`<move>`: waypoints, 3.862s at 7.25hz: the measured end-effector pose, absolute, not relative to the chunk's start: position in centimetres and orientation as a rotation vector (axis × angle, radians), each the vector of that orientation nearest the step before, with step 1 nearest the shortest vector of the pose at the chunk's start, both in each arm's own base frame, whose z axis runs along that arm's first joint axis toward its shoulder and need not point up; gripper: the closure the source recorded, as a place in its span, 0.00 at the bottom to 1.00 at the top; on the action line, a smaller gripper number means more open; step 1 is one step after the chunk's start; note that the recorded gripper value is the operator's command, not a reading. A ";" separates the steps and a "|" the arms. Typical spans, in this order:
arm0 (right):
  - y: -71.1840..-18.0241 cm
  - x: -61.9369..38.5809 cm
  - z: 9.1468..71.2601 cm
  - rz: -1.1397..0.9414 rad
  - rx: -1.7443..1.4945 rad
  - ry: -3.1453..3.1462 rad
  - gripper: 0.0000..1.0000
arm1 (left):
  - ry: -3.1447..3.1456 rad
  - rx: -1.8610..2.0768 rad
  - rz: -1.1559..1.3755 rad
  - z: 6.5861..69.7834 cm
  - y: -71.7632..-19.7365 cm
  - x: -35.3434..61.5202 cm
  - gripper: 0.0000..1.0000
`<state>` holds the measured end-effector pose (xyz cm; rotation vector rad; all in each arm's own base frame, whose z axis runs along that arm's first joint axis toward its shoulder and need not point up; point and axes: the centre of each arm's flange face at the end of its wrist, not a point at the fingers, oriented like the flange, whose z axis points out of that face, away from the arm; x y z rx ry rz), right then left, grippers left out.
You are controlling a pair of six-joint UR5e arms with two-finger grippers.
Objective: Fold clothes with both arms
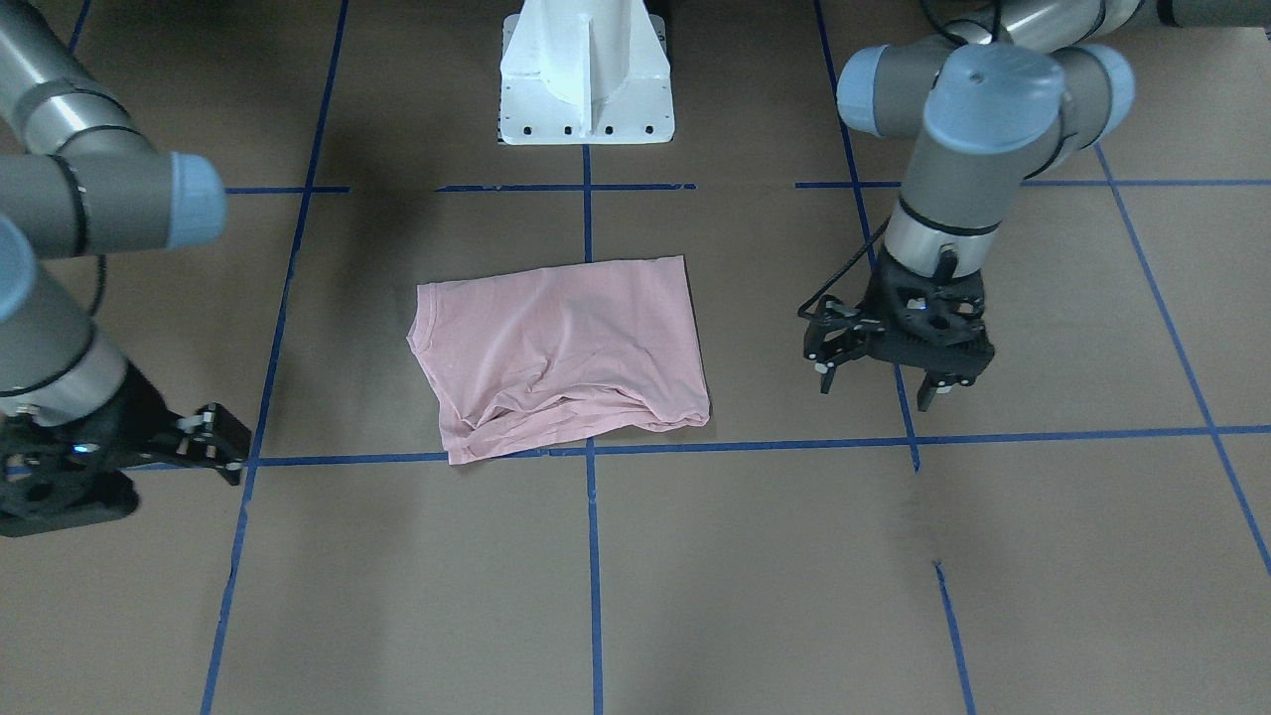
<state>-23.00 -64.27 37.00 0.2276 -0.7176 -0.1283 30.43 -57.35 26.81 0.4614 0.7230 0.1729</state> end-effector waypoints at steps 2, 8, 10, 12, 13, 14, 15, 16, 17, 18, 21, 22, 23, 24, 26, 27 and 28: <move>-62.3 -10.1 44.2 -0.249 0.214 -0.669 0.00 | 0.657 0.475 0.314 34.0 -58.2 17.4 0.00; -44.6 5.7 69.9 -0.098 -0.059 -0.761 0.00 | 0.805 0.254 0.249 55.9 -47.3 -3.2 0.00; -43.7 6.6 69.7 -0.072 -0.045 -0.791 0.00 | 0.809 0.184 0.195 59.1 -44.2 -4.4 0.00; -43.5 6.9 68.2 -0.076 -0.018 -0.785 0.00 | 0.809 0.139 0.201 61.9 -41.5 -4.8 0.00; -43.3 7.0 67.7 -0.079 -0.011 -0.772 0.00 | 0.806 0.143 0.228 63.2 -40.4 -5.5 0.00; -43.1 7.1 67.8 -0.079 -0.011 -0.767 0.00 | 0.805 0.144 0.214 64.2 -39.8 -6.8 0.00; -42.8 7.1 68.0 -0.079 -0.014 -0.764 0.00 | 0.806 0.140 0.193 65.0 -39.5 -7.6 0.00; -42.4 7.1 68.2 -0.078 -0.018 -0.763 0.00 | 0.806 0.139 0.178 65.2 -39.6 -8.0 0.00; -42.1 7.1 68.5 -0.077 -0.021 -0.763 0.00 | 0.803 0.141 0.168 65.0 -39.8 -8.1 0.00; -41.9 7.1 68.7 -0.077 -0.025 -0.764 0.00 | 0.780 0.145 0.165 64.8 -40.1 -8.3 0.00; -41.3 7.1 69.0 -0.074 -0.032 -0.766 0.00 | 0.703 0.151 0.169 64.7 -40.2 -8.9 0.00; -41.2 7.1 69.2 -0.074 -0.034 -0.766 0.00 | 0.699 0.150 0.173 64.9 -40.2 -8.9 0.00; -41.1 7.1 69.2 -0.074 -0.036 -0.766 0.00 | 0.697 0.143 0.172 65.2 -40.2 -8.9 0.00; -41.1 7.1 69.2 -0.075 -0.035 -0.767 0.00 | 0.697 0.141 0.171 65.3 -40.2 -8.9 0.00; -41.0 7.1 69.5 -0.076 -0.039 -0.767 0.00 | 0.699 0.141 0.167 65.2 -40.3 -8.8 0.00; -40.9 7.1 69.9 -0.075 -0.047 -0.765 0.00 | 0.701 0.139 0.166 65.3 -40.2 -8.8 0.00; -40.5 7.1 70.4 -0.073 -0.058 -0.763 0.00 | 0.702 0.136 0.165 65.4 -40.1 -8.8 0.00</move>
